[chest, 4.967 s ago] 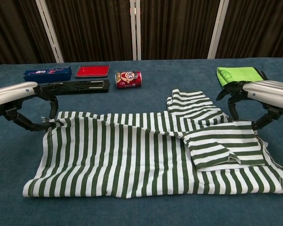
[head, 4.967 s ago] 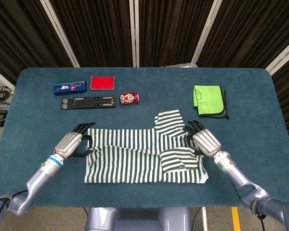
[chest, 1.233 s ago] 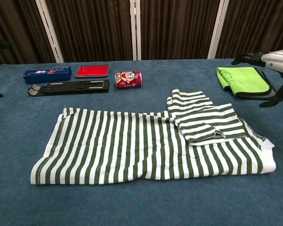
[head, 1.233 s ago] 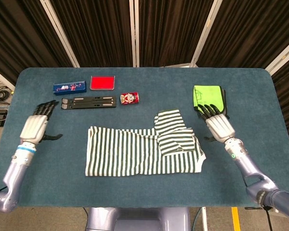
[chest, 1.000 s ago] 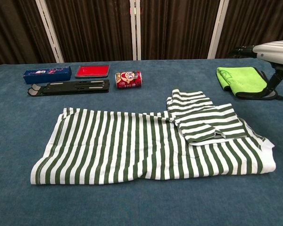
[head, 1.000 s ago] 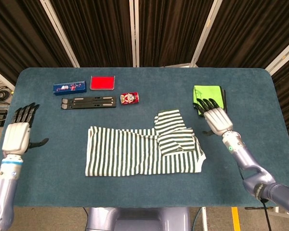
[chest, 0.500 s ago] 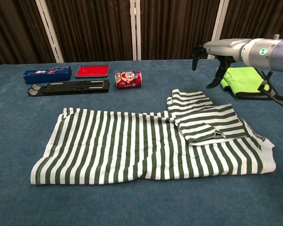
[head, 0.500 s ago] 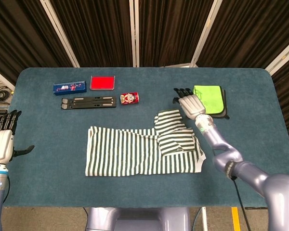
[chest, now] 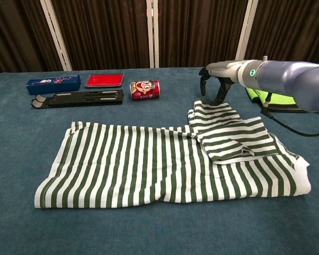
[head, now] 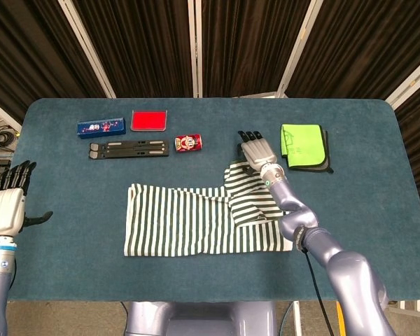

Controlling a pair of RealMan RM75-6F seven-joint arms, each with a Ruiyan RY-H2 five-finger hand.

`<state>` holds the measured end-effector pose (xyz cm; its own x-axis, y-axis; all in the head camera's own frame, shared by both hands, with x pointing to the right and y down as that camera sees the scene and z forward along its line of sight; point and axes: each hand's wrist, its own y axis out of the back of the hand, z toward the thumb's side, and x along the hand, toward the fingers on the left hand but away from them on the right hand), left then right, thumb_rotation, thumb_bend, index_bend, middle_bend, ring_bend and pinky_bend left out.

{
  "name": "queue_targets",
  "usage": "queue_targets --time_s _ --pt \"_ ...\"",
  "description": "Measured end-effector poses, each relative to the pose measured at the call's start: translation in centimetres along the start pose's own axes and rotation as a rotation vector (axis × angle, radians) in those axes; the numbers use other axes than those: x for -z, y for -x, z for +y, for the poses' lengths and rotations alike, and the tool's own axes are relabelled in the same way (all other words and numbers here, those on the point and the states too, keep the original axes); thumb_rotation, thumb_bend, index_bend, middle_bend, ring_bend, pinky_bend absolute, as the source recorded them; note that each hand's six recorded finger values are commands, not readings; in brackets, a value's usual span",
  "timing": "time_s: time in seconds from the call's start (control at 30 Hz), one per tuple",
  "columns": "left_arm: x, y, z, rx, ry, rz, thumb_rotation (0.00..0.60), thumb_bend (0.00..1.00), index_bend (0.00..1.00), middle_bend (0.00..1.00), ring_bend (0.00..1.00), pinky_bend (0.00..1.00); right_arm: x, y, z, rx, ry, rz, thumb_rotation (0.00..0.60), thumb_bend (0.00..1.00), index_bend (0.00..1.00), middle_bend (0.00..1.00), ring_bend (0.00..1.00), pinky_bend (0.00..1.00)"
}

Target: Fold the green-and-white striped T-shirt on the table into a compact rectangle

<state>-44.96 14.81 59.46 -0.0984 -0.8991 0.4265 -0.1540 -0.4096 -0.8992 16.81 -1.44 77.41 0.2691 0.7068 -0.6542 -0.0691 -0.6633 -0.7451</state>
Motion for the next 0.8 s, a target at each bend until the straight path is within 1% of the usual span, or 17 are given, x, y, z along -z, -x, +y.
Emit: queue_targets --time_s 0.17,0.33,0.6,0.8 --pt "0.0 -0.1 -0.1 0.0 0.003 0.002 0.6 0.0 0.0 0.0 0.0 0.0 -0.6 0.4 -0.9 -0.029 0.014 0.002 0.6 0.24 0.43 0.0 0.0 0.0" --pt "-0.2 -0.1 -0.5 0.01 0.005 -0.006 0.6 0.0 0.0 0.0 0.0 0.0 -0.8 0.3 -1.8 -0.064 -0.003 0.013 0.6 0.26 0.44 0.0 0.0 0.0" --pt "-0.3 -0.2 -0.5 0.002 0.007 -0.013 0.6 0.0 0.0 0.0 0.0 0.0 -0.9 0.4 -2.3 -0.071 0.003 0.02 0.6 0.3 0.46 0.0 0.0 0.0" --pt "-0.3 -0.2 -0.5 -0.001 0.006 -0.016 0.6 0.0 0.0 0.0 0.0 0.0 -1.2 0.5 -2.5 -0.071 -0.002 0.028 0.6 0.33 0.56 0.0 0.0 0.0"
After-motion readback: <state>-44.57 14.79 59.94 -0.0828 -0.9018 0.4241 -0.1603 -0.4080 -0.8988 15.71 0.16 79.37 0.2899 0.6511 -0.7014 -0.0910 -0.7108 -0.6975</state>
